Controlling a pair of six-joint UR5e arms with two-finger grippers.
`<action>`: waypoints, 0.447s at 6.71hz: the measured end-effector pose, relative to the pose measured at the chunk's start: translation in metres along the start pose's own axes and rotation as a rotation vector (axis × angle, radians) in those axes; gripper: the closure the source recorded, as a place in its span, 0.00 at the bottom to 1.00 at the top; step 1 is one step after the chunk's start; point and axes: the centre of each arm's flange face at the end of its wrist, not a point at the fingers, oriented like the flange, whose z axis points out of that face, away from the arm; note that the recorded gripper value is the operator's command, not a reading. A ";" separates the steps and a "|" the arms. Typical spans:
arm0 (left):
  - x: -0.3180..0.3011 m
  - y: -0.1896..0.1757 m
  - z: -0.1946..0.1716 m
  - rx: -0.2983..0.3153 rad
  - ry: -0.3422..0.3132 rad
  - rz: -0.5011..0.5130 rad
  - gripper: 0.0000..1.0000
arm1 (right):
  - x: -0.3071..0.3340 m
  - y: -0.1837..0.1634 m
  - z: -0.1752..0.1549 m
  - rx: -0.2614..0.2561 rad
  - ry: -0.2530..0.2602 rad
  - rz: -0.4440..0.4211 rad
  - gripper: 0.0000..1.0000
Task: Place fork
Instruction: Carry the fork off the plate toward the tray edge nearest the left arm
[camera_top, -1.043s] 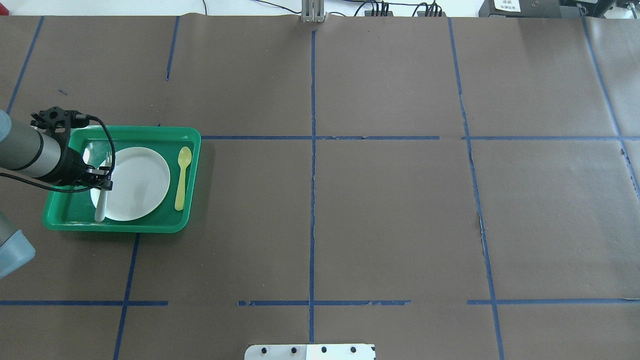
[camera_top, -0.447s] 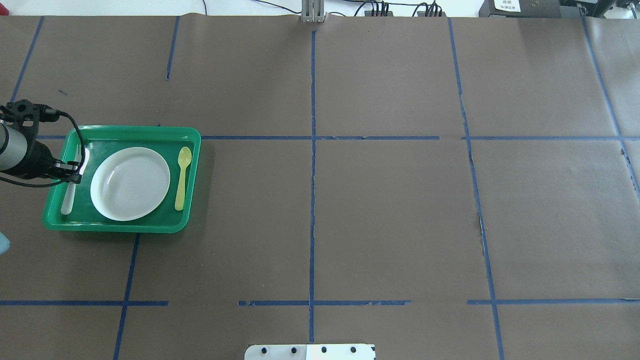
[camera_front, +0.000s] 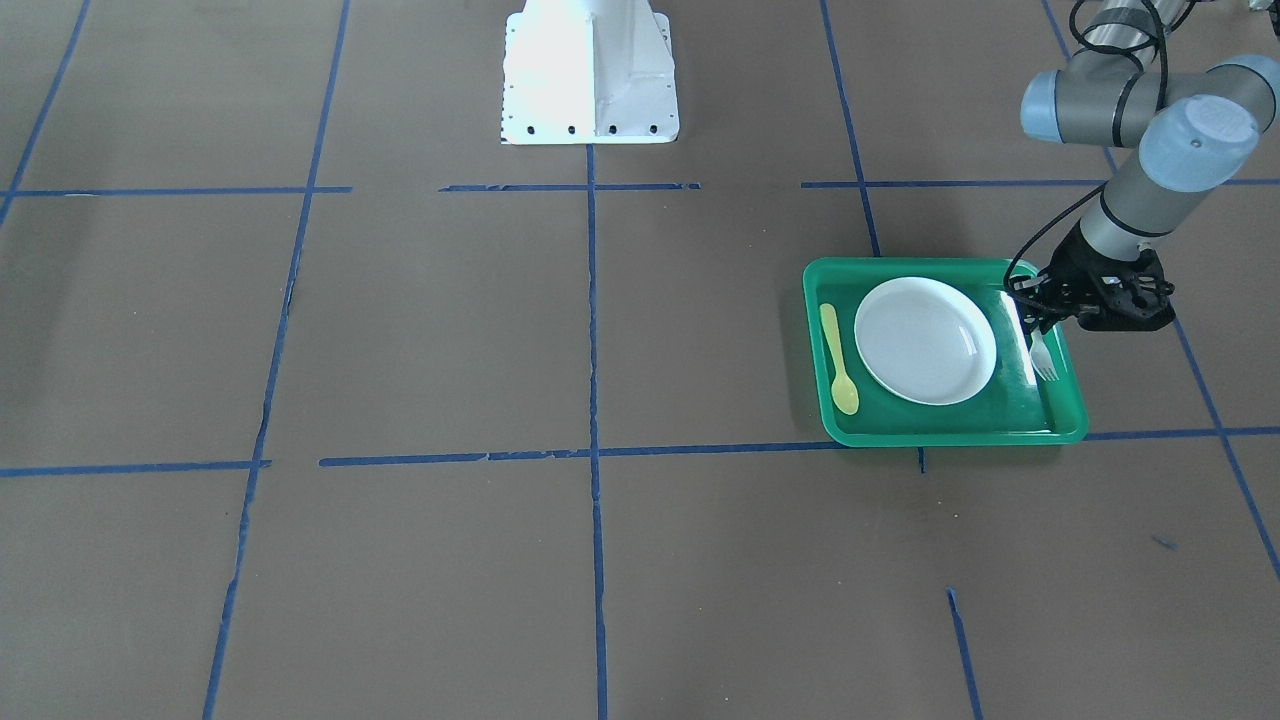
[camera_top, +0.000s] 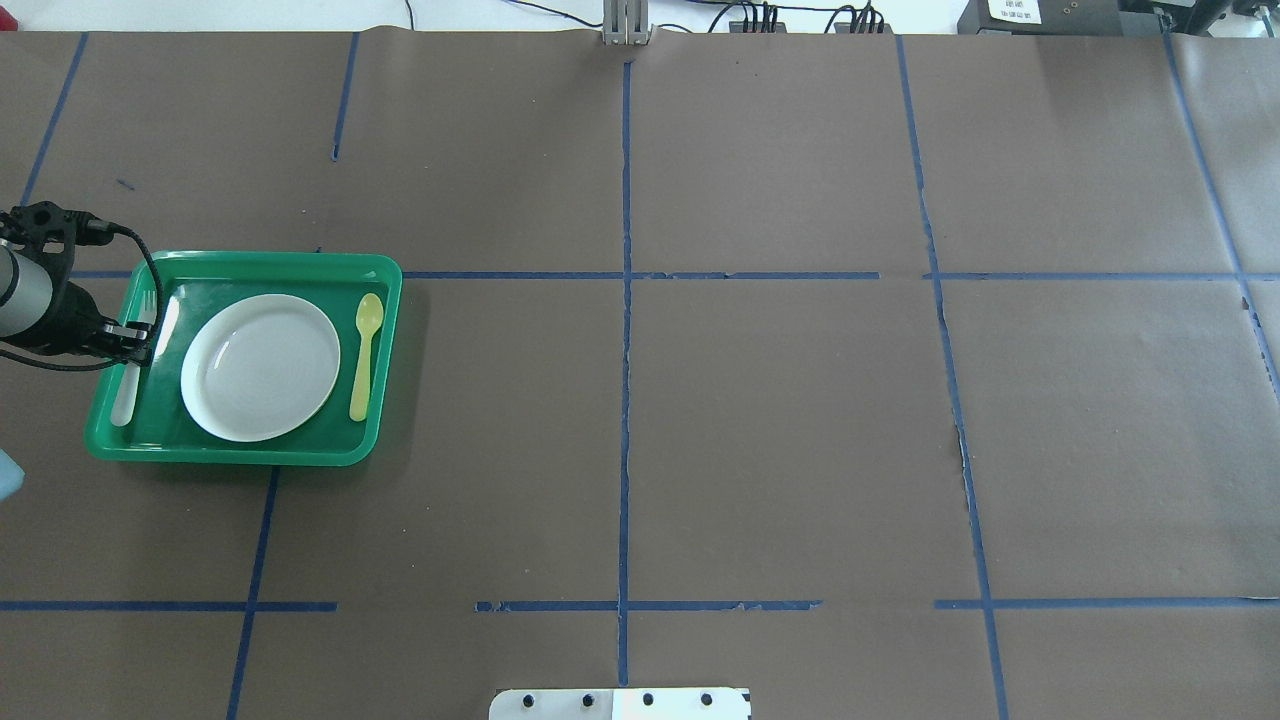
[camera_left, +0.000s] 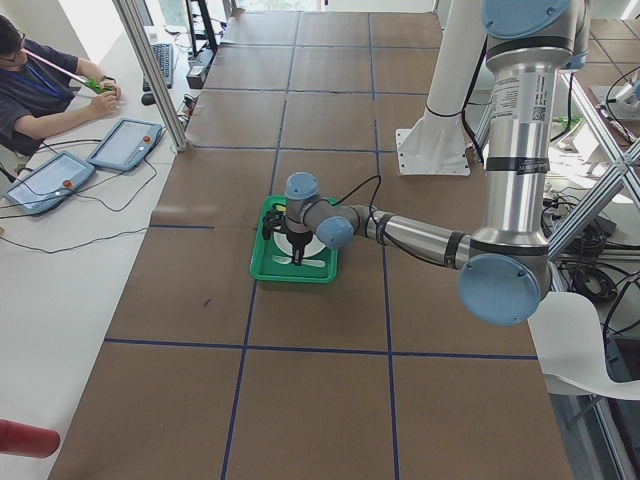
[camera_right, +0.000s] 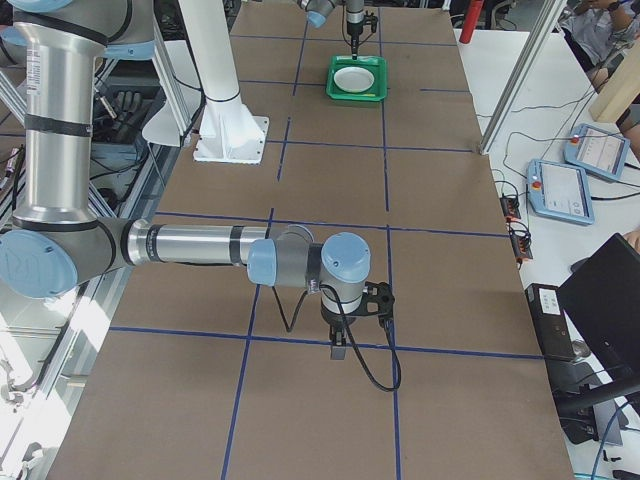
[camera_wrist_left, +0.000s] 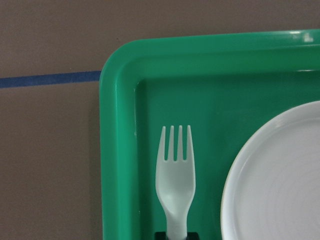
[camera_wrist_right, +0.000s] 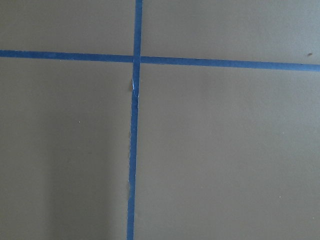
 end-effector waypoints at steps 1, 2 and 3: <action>-0.004 -0.002 0.010 -0.001 0.001 -0.011 1.00 | 0.000 0.000 0.000 0.000 0.000 0.000 0.00; -0.007 -0.004 0.018 0.003 0.008 -0.030 1.00 | 0.000 0.000 0.000 0.000 0.000 -0.001 0.00; -0.006 -0.006 0.020 0.009 0.015 -0.048 1.00 | 0.000 0.000 0.000 0.000 0.000 -0.001 0.00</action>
